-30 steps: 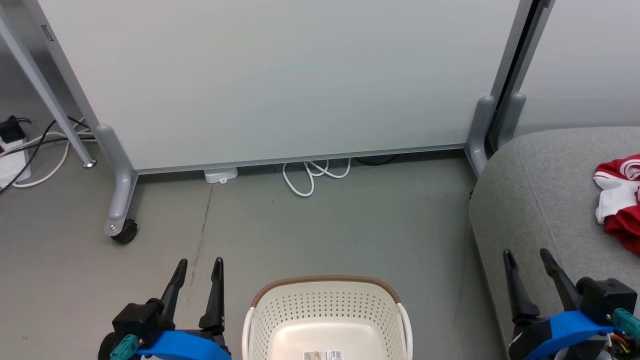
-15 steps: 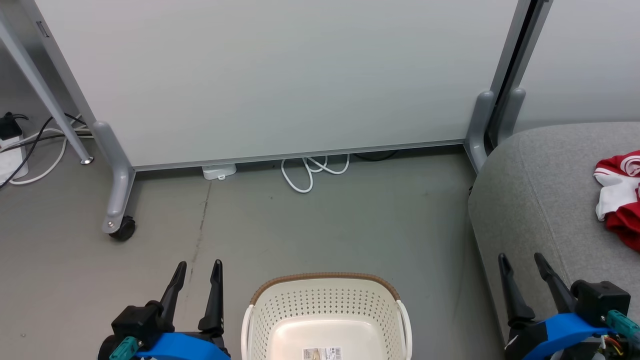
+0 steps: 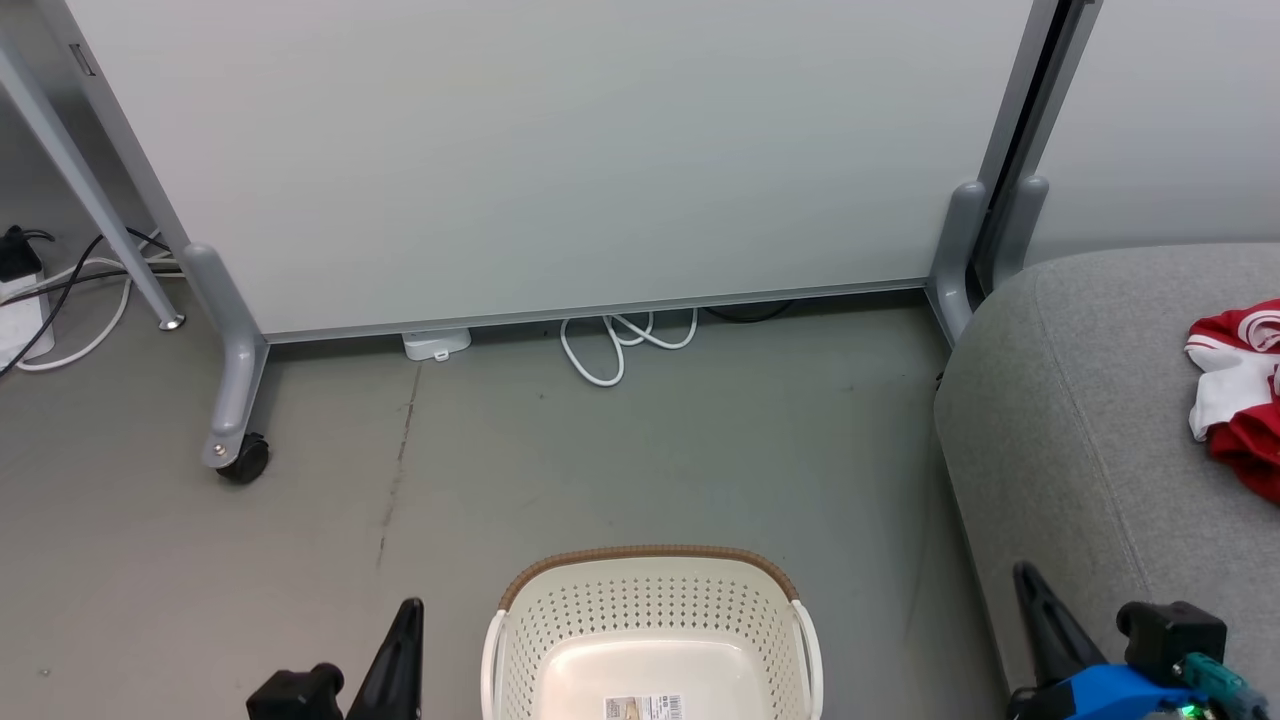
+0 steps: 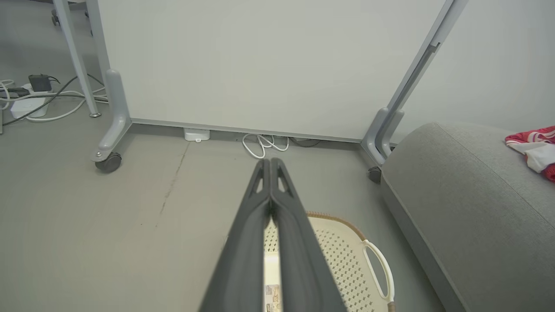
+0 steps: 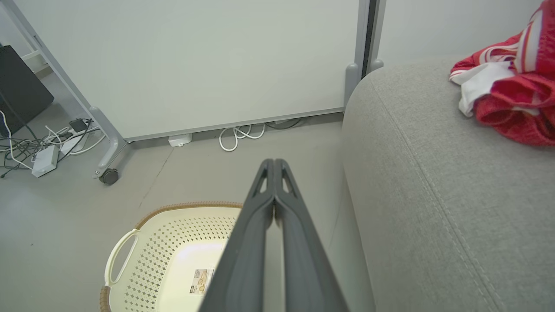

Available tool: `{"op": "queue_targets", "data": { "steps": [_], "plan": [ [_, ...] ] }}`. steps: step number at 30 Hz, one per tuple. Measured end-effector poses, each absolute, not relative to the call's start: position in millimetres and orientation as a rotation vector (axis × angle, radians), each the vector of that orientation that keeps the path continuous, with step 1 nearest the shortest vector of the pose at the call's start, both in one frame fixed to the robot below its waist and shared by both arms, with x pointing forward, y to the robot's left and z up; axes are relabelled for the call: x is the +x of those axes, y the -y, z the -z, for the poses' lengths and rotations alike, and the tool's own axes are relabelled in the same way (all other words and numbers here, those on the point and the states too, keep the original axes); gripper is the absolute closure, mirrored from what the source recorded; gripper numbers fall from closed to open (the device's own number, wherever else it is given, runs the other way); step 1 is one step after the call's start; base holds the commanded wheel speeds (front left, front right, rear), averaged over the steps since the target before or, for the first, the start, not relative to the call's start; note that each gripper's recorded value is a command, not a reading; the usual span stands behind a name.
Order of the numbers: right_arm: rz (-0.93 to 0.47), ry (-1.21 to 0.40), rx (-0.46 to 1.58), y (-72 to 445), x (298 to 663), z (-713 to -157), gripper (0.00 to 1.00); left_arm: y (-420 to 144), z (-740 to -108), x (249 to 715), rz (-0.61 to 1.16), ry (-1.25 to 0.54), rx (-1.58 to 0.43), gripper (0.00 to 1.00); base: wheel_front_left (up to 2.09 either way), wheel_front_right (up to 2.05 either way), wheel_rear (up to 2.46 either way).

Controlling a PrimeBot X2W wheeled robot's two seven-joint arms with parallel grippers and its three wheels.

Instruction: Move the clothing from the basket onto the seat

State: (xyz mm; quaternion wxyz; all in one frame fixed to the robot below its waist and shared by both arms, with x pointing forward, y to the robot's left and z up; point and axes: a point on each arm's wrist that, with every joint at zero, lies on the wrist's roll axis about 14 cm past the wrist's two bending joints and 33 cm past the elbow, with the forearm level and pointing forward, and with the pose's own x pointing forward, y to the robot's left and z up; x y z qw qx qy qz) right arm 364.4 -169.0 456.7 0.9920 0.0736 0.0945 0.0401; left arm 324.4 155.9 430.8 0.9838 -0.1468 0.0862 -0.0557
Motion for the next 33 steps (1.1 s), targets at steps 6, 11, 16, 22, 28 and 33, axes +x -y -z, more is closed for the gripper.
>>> {"op": "queue_targets", "data": {
  "steps": [6,11,16,22,28,33],
  "plan": [
    [-0.062,-0.226,0.216,170,360,-446,1.00,-158,-418,317,0.083,-0.223,-0.353,1.00,0.00,0.00,0.00],
    [-0.045,-0.228,0.309,172,360,-446,1.00,-165,-419,320,0.043,-0.225,-0.435,1.00,0.00,0.00,0.00],
    [-0.029,-0.223,0.400,174,360,-448,1.00,-168,-422,323,0.016,-0.223,-0.511,1.00,0.00,0.00,0.00],
    [-0.014,-0.218,0.501,175,362,-450,1.00,-174,-428,330,-0.014,-0.210,-0.601,1.00,0.00,0.00,0.00],
    [-0.003,-0.201,0.595,176,365,-455,1.00,-178,-432,334,-0.038,-0.201,-0.686,1.00,0.00,0.00,0.00],
    [0.006,-0.194,0.668,178,366,-457,1.00,-180,-436,339,-0.051,-0.190,-0.751,1.00,0.00,0.00,0.00]
  ]
}}
